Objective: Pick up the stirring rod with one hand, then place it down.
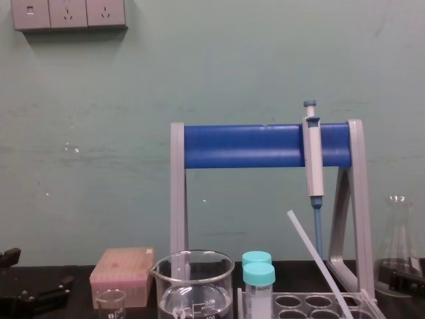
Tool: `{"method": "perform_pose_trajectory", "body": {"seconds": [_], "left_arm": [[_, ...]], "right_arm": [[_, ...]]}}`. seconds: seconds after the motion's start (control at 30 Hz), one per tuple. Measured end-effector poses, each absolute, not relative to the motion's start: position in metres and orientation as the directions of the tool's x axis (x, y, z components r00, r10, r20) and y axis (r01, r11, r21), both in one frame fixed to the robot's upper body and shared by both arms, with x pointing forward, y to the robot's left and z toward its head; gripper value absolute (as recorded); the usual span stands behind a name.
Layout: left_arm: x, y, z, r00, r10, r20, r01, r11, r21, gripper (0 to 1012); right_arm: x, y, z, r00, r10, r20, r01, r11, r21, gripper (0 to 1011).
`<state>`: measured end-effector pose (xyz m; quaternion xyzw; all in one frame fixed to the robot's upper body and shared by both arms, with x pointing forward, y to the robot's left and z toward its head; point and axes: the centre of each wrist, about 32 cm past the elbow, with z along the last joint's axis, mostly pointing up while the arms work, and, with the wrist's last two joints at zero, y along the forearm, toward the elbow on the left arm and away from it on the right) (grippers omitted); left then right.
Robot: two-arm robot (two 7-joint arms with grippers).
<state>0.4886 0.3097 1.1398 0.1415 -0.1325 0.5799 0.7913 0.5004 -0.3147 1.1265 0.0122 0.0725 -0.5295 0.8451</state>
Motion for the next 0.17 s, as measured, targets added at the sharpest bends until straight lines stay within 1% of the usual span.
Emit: {"method": "perform_pose_trajectory", "body": {"seconds": [0.17], "left_arm": [[0.4886, 0.3097, 1.1398, 0.292, 0.880, 0.374, -0.955, 0.287, 0.070, 1000]], "right_arm": [[0.5004, -0.3147, 1.1265, 0.429, -0.893, -0.138, 0.897, 0.440, -0.054, 1000]]}}
